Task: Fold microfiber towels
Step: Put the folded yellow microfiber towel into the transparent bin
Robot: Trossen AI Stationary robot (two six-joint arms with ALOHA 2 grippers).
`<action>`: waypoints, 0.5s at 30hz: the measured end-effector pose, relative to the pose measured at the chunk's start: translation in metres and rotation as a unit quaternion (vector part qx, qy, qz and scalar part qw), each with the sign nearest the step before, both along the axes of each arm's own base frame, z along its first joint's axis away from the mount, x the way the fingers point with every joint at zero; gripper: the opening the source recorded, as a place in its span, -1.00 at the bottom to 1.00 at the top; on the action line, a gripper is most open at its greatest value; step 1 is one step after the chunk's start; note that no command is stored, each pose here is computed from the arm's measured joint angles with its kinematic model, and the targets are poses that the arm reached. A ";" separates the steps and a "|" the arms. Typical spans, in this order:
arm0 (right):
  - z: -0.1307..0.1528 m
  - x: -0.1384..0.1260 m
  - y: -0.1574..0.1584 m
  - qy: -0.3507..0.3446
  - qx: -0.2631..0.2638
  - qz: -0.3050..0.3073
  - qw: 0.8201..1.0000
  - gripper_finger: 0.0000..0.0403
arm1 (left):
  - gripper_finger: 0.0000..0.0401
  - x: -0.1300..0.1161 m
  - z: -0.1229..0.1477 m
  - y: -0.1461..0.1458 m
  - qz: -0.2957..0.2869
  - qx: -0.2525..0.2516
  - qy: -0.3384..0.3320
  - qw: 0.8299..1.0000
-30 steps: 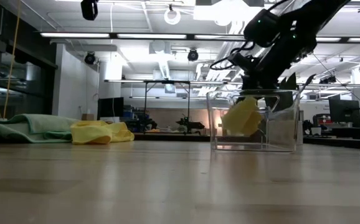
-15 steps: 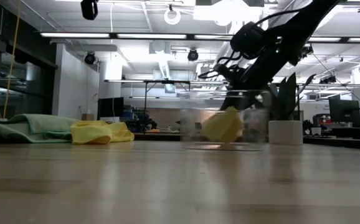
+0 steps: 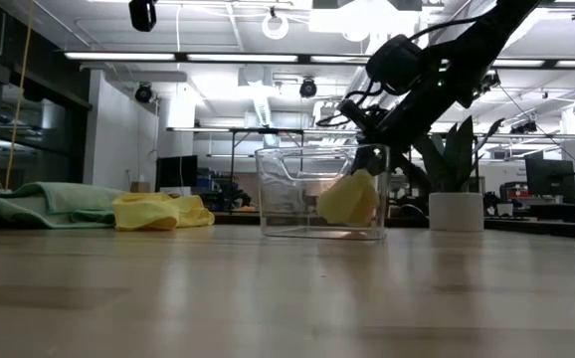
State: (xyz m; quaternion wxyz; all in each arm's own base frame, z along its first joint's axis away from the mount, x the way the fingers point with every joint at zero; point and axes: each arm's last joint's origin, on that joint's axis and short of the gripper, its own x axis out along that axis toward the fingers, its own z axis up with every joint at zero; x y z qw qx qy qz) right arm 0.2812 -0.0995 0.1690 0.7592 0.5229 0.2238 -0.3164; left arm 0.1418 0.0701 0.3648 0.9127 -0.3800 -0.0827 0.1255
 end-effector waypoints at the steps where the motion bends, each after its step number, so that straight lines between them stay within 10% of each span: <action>1: 0.000 -0.002 0.001 0.011 0.004 0.000 1.000 -1.00 | -0.02 0.000 0.000 0.000 0.000 0.000 0.000 1.000; 15: 0.028 -0.053 0.014 0.138 0.003 0.021 0.990 -1.00 | -0.02 0.000 0.001 0.000 0.000 0.002 -0.003 1.000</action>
